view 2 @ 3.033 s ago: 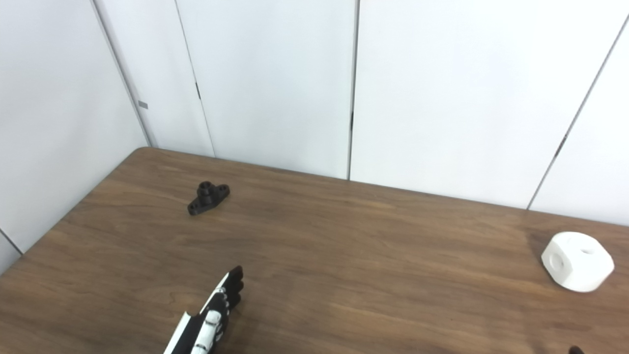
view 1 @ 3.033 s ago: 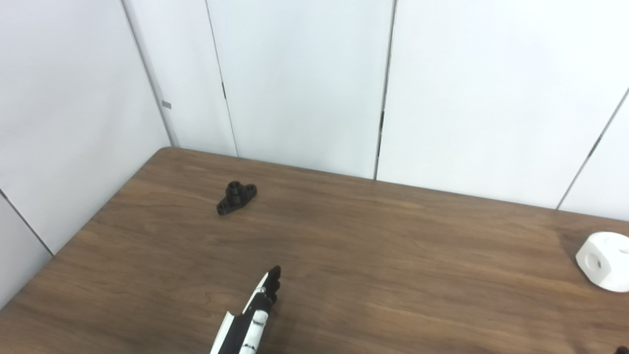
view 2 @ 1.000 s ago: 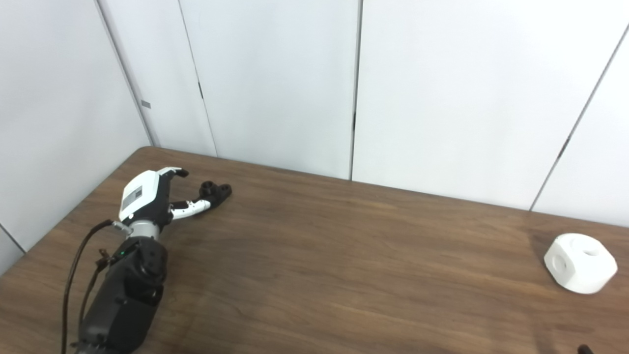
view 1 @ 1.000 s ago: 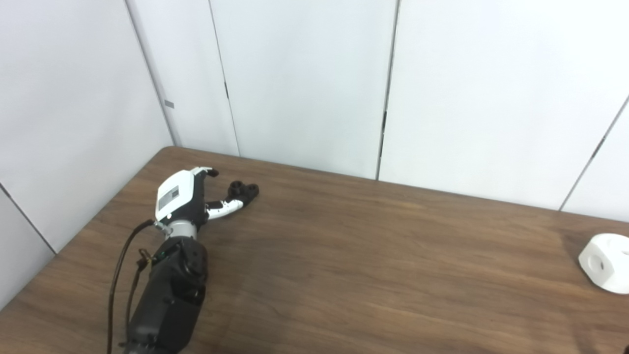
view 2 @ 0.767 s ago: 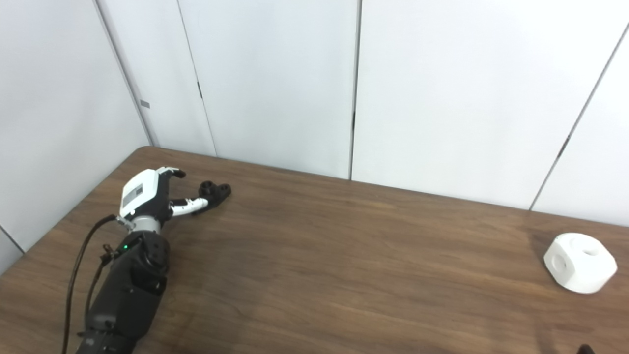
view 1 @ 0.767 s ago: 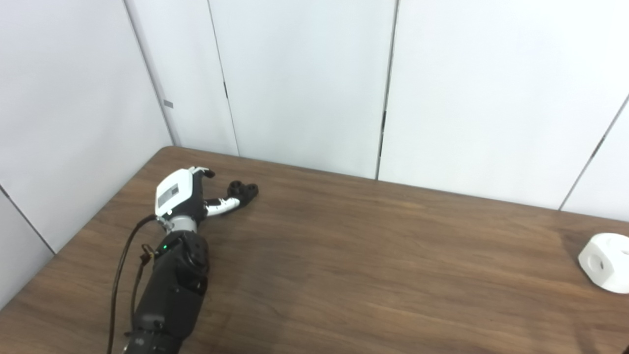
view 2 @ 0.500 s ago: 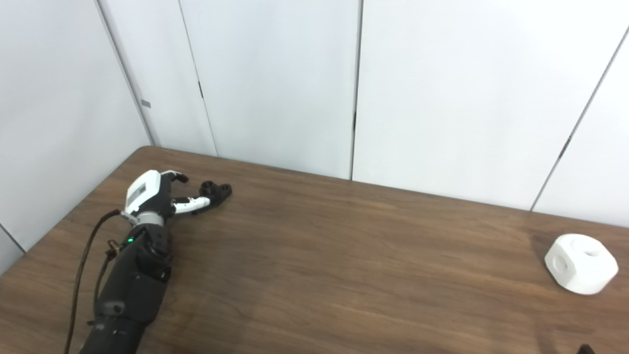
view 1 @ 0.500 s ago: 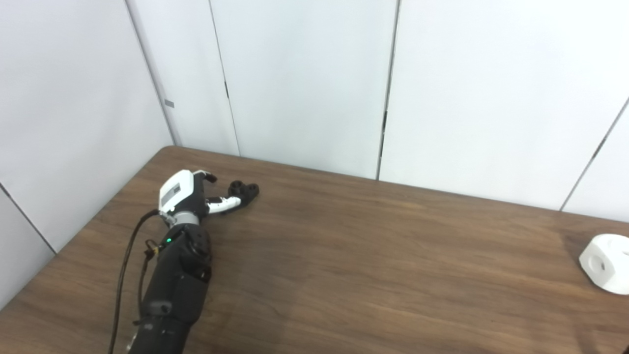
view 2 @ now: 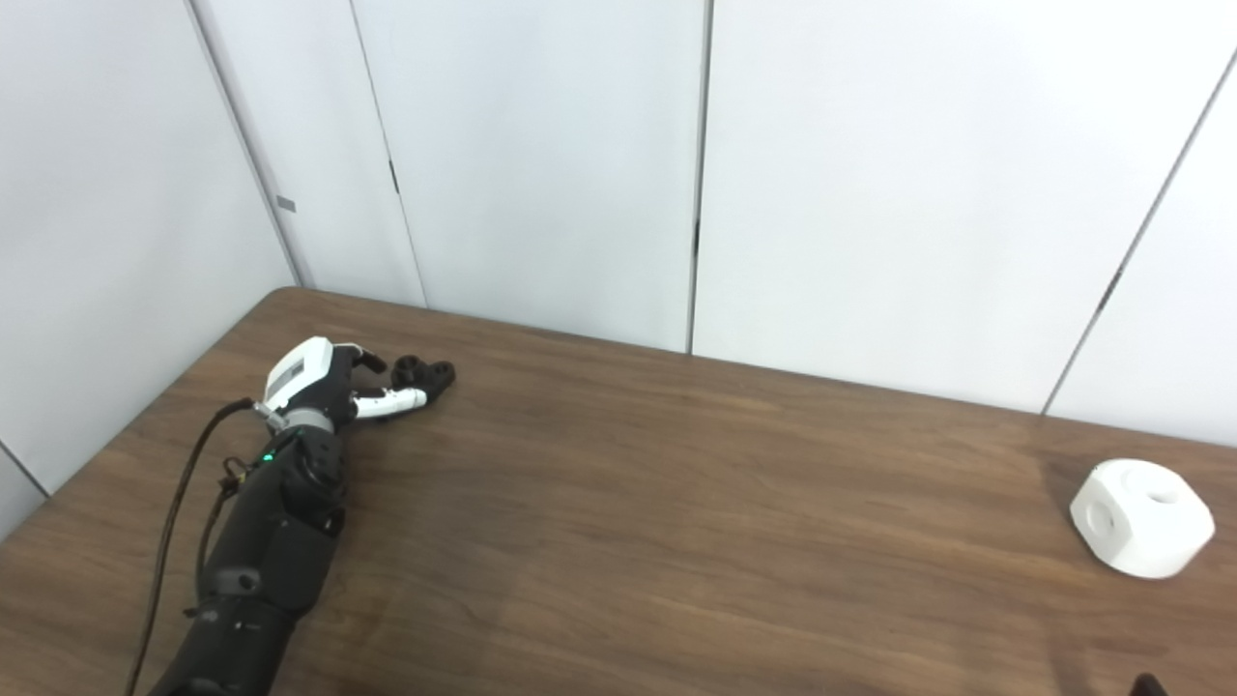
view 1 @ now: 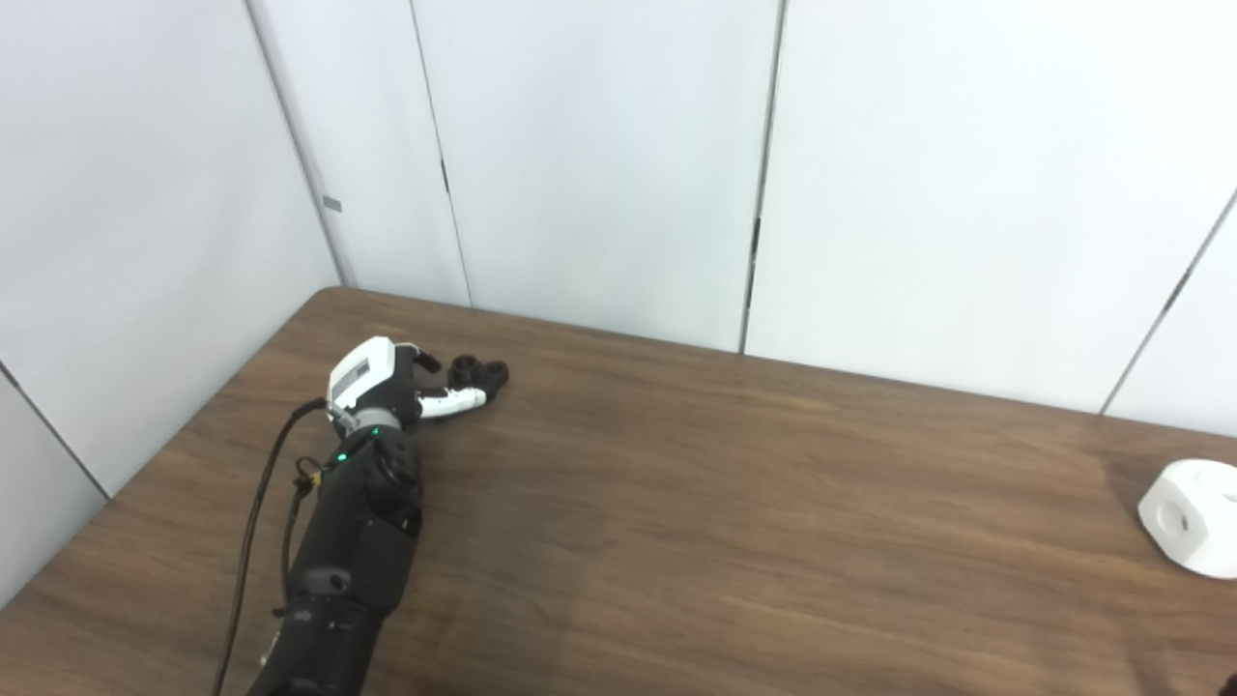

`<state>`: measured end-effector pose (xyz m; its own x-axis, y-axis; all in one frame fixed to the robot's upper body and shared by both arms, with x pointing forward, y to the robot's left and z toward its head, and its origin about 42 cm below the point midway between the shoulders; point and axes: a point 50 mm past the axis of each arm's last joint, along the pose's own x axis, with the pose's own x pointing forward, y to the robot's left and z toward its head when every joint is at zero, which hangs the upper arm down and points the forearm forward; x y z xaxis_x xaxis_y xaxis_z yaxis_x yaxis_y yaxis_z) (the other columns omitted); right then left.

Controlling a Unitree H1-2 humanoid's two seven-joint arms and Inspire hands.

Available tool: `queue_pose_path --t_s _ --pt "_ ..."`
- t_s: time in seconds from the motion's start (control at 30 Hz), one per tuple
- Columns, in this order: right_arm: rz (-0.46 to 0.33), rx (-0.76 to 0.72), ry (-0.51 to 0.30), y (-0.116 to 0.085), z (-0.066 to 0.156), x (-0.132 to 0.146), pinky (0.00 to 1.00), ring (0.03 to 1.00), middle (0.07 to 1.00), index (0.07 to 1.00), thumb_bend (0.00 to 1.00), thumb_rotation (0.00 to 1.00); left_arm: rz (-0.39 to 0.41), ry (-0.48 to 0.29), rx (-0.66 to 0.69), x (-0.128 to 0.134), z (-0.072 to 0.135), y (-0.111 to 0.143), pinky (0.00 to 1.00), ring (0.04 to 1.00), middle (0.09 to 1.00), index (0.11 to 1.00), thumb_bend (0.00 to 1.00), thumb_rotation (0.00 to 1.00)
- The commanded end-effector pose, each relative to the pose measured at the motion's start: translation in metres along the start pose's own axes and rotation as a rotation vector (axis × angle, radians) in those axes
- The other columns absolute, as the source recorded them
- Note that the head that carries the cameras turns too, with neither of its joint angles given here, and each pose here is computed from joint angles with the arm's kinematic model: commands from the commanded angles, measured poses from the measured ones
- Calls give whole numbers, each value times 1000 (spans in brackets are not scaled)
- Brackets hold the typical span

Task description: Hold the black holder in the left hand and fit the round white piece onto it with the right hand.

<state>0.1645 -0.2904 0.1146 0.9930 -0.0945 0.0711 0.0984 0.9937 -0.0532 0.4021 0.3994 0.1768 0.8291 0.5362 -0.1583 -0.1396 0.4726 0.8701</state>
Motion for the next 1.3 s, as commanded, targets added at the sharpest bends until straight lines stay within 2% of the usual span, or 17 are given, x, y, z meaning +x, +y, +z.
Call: queue_pose_path --t_s 0.0,0.13,0.43,0.7,1.13,1.17,1.2,1.27 --pt "7 15 -7 2 4 2 1000 1000 995 973 555 875 71 -26 16 9 14 26 880 924 889 716 917 442" --pt "2 14 -8 2 4 2 1000 1000 996 970 569 868 80 -16 62 10 13 23 896 924 887 725 917 403" --pt "4 19 -11 2 5 2 1000 1000 984 965 554 868 89 -23 152 7 5 19 934 950 889 724 938 394" --pt "5 26 -12 1 7 1 1000 1000 976 962 548 860 113 -52 209 6 2 15 984 959 877 667 929 331" --pt "-3 6 -1 0 8 0 1000 1000 972 957 567 871 83 -96 160 2 1 14 995 952 855 547 830 209" --pt "-3 6 1 0 8 0 1000 1000 971 957 566 868 84 -100 158 2 1 14 995 949 851 518 681 143" --pt "-2 7 1 0 8 0 1000 1000 969 957 568 865 84 -105 154 2 0 14 988 941 841 500 588 101" --pt "0 12 0 -1 8 1 1000 1000 974 963 574 862 81 -113 143 2 0 14 985 932 826 489 541 74"
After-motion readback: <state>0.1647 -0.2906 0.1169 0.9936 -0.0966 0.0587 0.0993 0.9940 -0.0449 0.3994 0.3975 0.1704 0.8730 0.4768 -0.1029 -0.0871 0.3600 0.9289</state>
